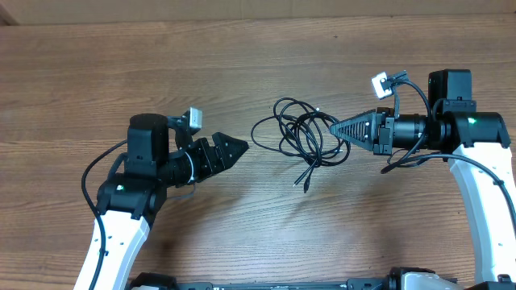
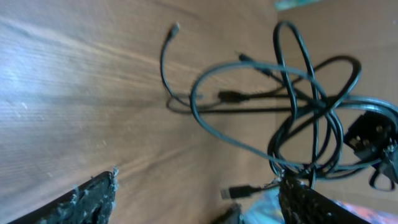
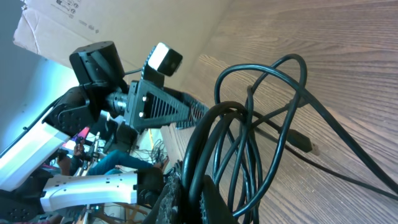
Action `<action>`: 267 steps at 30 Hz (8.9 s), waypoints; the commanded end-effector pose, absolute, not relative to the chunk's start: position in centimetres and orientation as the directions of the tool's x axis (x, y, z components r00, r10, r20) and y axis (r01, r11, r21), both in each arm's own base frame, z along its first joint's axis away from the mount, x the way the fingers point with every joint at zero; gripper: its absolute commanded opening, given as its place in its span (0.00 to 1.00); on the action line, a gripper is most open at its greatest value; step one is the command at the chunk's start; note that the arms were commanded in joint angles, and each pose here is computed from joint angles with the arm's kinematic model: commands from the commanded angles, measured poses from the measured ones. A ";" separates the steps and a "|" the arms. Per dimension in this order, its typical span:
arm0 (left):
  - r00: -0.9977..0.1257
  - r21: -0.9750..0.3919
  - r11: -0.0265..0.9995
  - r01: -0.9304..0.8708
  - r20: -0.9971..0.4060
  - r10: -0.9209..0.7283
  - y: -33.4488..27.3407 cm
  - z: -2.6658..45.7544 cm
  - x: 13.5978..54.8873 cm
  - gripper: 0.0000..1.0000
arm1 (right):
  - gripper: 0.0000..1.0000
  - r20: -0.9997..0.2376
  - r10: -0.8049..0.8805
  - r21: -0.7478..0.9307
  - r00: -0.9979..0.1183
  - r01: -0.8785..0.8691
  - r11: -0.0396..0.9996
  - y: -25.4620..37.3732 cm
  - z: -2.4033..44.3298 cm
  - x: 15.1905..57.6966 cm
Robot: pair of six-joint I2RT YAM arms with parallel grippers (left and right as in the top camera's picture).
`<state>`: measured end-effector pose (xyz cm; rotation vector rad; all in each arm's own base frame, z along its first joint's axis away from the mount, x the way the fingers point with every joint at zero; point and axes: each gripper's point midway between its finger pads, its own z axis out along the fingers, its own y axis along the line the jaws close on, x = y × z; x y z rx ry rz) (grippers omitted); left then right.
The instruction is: Untangle cables
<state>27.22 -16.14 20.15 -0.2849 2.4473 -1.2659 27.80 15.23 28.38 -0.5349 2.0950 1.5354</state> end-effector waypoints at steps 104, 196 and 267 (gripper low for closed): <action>-0.804 -0.866 0.019 0.499 -0.472 -0.361 -16.3 41.8 24.7 0.04 | 0.04 -0.295 0.026 0.565 -0.955 -0.152 0.811 30.4 13.9 28.3; -0.916 -0.904 0.408 -0.128 -0.050 -0.398 -14.4 21.1 27.6 0.17 | 0.30 -0.053 0.205 0.352 -0.977 0.174 0.920 10.4 6.0 37.1; -0.826 -0.662 0.495 -0.563 0.468 -0.313 -34.3 11.4 19.7 1.00 | 0.04 -0.609 0.080 0.599 -0.789 -0.392 0.698 14.1 34.8 25.7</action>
